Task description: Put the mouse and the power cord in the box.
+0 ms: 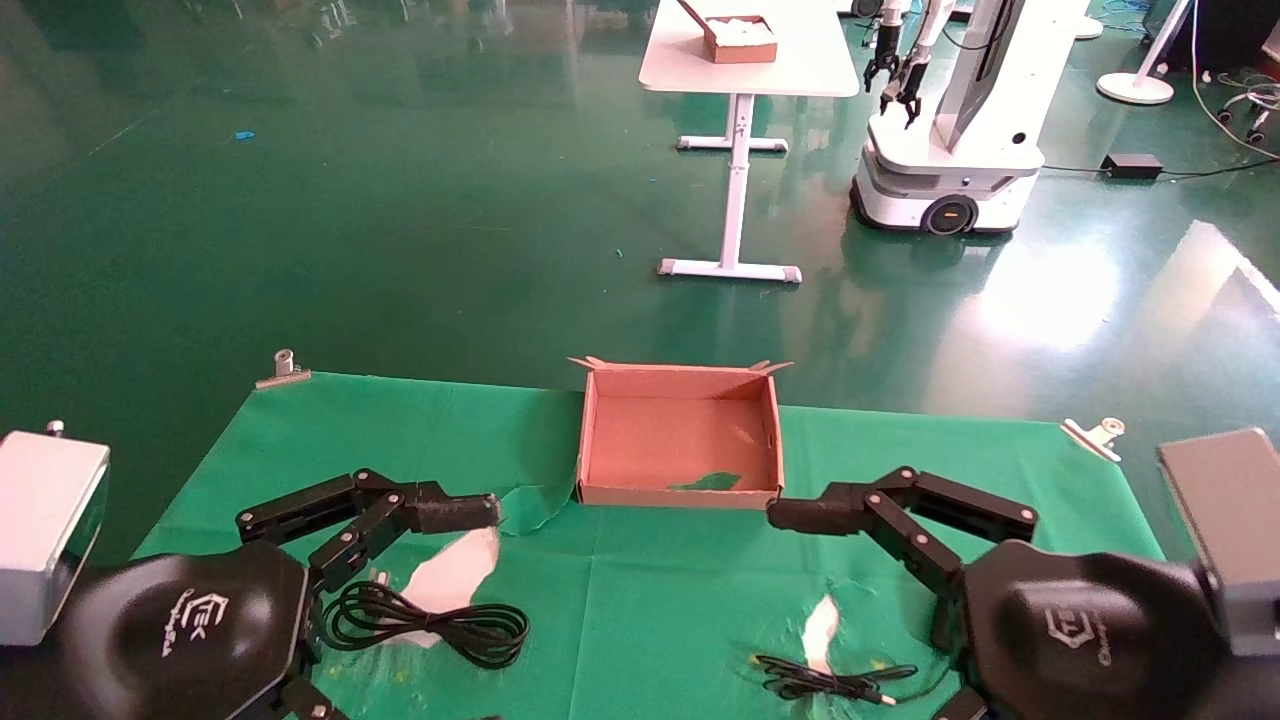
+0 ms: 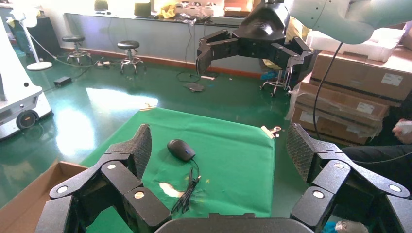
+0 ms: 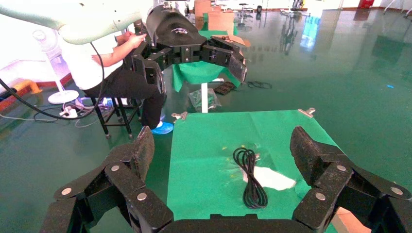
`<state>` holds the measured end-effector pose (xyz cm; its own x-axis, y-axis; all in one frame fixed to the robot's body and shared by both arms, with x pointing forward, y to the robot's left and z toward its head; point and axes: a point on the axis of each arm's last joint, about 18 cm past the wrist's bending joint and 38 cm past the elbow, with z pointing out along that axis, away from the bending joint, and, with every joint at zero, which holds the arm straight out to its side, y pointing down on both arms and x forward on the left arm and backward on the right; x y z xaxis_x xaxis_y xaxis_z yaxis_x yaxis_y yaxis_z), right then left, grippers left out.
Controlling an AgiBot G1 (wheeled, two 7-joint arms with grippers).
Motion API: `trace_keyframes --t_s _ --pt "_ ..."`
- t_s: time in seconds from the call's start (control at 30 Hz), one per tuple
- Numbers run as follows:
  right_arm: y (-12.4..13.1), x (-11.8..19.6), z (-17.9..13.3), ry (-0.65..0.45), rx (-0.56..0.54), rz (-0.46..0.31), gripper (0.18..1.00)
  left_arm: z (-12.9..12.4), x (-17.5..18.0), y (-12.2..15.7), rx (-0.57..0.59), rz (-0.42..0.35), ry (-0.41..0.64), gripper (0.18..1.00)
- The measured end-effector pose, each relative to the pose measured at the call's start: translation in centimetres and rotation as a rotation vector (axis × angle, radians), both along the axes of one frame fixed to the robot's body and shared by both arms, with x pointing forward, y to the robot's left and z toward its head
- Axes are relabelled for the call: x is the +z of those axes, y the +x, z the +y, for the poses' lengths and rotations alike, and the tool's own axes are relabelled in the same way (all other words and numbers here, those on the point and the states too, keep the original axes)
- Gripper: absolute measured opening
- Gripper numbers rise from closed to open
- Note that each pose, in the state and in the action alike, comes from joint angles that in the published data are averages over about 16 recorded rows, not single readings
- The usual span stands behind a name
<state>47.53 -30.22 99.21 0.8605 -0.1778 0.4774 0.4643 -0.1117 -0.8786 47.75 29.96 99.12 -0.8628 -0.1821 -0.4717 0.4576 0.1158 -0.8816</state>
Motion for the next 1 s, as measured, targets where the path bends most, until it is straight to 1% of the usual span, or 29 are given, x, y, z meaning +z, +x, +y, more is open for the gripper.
trace_keyframes --t_s 0.2,0.33,0.43,0.53,0.67,0.77,0.9,1.0 --pt "0.1 -0.4 0.0 -0.018 -0.009 0.005 1.001 0.0 -0.5 0.2 0.009 0.007 0.021 1.001" --pt "0.7 -1.5 -0.2 -0.082 -0.047 0.013 1.001 -0.2 -1.8 0.8 0.044 0.037 0.099 1.001" --pt "1.5 -2.6 -0.3 -0.153 -0.091 0.02 1.001 -0.2 -3.1 1.8 0.091 0.074 0.192 1.001" --pt "2.7 -4.0 -0.5 -0.242 -0.151 0.025 1.001 -0.1 -4.7 3.2 0.16 0.118 0.311 1.001" --pt "4.5 -5.7 -1.0 -0.371 -0.239 0.024 1.001 0.8 -6.4 5.6 0.291 0.168 0.483 1.001" --pt "5.7 -6.5 -1.3 -0.444 -0.295 0.015 1.001 1.6 -7.0 7.4 0.398 0.189 0.596 1.001" --pt "7.0 -6.9 -1.5 -0.506 -0.348 0.003 1.001 2.6 -7.0 9.3 0.512 0.194 0.696 1.001" --pt "7.6 -7.1 -1.5 -0.528 -0.368 -0.004 1.001 3.0 -6.9 10.2 0.564 0.189 0.734 1.001"
